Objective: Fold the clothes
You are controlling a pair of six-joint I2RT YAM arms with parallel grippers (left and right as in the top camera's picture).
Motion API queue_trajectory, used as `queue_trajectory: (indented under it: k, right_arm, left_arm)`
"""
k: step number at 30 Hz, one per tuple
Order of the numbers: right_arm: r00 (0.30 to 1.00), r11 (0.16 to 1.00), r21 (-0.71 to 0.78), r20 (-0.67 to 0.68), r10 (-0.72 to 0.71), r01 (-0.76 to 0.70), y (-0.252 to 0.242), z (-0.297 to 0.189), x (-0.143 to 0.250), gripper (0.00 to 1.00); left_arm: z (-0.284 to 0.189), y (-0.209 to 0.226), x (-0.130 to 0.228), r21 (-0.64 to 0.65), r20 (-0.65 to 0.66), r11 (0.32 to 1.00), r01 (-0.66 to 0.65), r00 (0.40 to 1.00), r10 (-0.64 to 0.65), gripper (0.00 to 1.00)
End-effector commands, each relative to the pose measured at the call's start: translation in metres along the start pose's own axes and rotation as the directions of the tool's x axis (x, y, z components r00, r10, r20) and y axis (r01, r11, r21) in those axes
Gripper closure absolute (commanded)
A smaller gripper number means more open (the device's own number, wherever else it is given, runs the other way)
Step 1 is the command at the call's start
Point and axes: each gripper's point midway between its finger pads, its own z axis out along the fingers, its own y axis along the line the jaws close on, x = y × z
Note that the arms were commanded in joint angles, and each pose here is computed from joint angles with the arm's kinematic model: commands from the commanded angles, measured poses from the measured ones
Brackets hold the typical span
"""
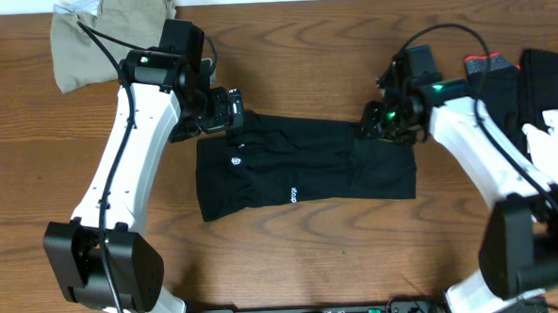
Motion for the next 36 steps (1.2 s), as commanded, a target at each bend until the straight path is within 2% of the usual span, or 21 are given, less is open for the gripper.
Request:
queue_trajectory:
  k: [1, 3, 4, 5, 15, 24, 28, 36]
  right_arm:
    - [0.997, 1.0, 0.019, -0.071, 0.018, -0.017, -0.001, 0.03, 0.013, 0.78]
    - [0.997, 1.0, 0.021, -0.083, 0.005, -0.003, 0.001, 0.046, 0.014, 0.93]
    - [0.996, 1.0, 0.021, -0.086, 0.002, 0.0, 0.001, 0.05, 0.014, 0.98]
    - [0.996, 1.0, 0.022, -0.086, 0.004, -0.002, 0.002, 0.054, 0.013, 0.99]
    - [0.998, 0.998, 0.057, -0.052, 0.018, -0.015, -0.003, 0.044, 0.007, 0.99]
    - [0.98, 0.998, -0.04, 0.195, -0.046, 0.055, 0.028, -0.051, -0.02, 0.98]
    - [0.963, 0.998, -0.033, 0.266, -0.044, 0.055, 0.027, -0.077, -0.025, 0.9]
    - [0.986, 0.997, 0.078, 0.169, -0.008, -0.005, -0.005, -0.035, -0.02, 0.91]
  left_arm:
    - [-0.002, 0.002, 0.001, -0.013, 0.002, 1.0, -0.009, 1.0, 0.009, 0.02]
    - [-0.002, 0.002, 0.001, -0.013, 0.002, 1.0, -0.009, 1.0, 0.009, 0.02]
    - [-0.002, 0.002, 0.001, -0.013, 0.002, 1.0, -0.009, 1.0, 0.009, 0.02]
    - [-0.002, 0.002, 0.001, -0.013, 0.002, 1.0, -0.009, 1.0, 0.009, 0.02]
    - [-0.002, 0.002, 0.001, -0.013, 0.002, 1.0, -0.009, 1.0, 0.009, 0.02]
    - [-0.002, 0.002, 0.001, -0.012, 0.003, 1.0, -0.009, 1.0, 0.009, 0.02]
    - [-0.002, 0.002, 0.001, -0.013, 0.002, 1.0, -0.009, 1.0, 0.009, 0.02]
    - [-0.002, 0.002, 0.001, -0.013, 0.002, 1.0, -0.008, 1.0, 0.008, 0.02]
